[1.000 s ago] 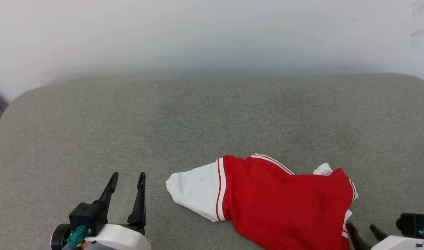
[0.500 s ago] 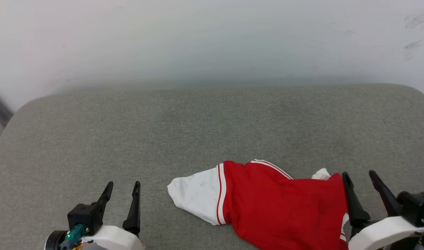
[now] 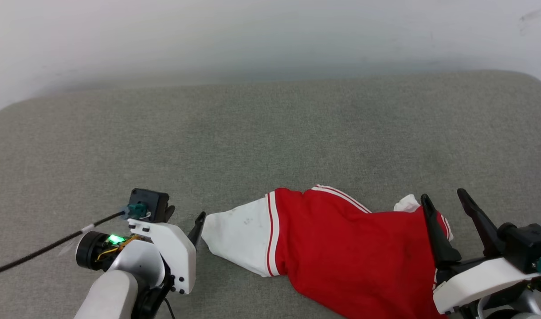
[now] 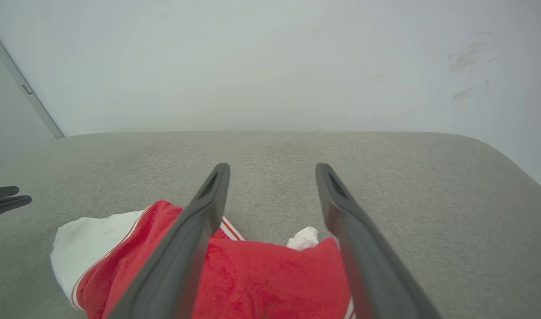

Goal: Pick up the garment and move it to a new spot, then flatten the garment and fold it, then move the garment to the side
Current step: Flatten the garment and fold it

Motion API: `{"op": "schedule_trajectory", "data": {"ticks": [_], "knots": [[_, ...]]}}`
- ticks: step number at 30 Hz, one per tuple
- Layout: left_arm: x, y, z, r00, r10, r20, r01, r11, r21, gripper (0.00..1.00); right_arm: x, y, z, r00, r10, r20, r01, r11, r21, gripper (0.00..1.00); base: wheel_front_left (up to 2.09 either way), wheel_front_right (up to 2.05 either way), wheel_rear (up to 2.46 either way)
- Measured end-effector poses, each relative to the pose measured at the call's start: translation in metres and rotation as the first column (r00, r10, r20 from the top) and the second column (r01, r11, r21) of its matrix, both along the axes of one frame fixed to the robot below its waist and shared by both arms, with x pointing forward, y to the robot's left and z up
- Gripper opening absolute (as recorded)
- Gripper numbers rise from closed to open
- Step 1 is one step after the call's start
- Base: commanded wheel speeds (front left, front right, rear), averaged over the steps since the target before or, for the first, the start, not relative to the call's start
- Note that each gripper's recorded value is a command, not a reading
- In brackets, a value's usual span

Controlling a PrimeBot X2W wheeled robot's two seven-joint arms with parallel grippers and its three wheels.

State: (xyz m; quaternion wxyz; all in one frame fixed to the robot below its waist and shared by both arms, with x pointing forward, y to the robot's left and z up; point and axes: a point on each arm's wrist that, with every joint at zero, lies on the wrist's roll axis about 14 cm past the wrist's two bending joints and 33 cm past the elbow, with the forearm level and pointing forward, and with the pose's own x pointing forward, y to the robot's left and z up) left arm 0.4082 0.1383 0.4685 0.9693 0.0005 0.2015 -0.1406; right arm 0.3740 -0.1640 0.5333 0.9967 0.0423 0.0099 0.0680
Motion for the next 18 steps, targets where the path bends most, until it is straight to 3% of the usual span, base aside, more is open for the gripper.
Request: {"op": "schedule_trajectory", "data": {"ticks": [5,10,18], "knots": [[0.004,-0.012,-0.040,0.972,-0.077,-0.223,0.088,0.995,0.042,1.00,0.007,-0.004,-0.011,0.999,-0.015,-0.034,0.015,1.000,0.000,1.00,0.00,0.00,0.00],[-0.002,-0.023,-0.072,0.908,-0.134,-0.398,0.171,0.983,0.060,1.00,0.012,-0.010,-0.023,0.997,-0.035,-0.068,0.035,0.999,0.001,1.00,0.00,0.00,0.00],[-0.010,-0.030,-0.096,0.814,-0.176,-0.553,0.271,0.958,0.093,0.98,0.015,-0.016,-0.034,0.994,-0.057,-0.097,0.059,0.998,0.018,1.00,0.00,0.00,0.00]]}}
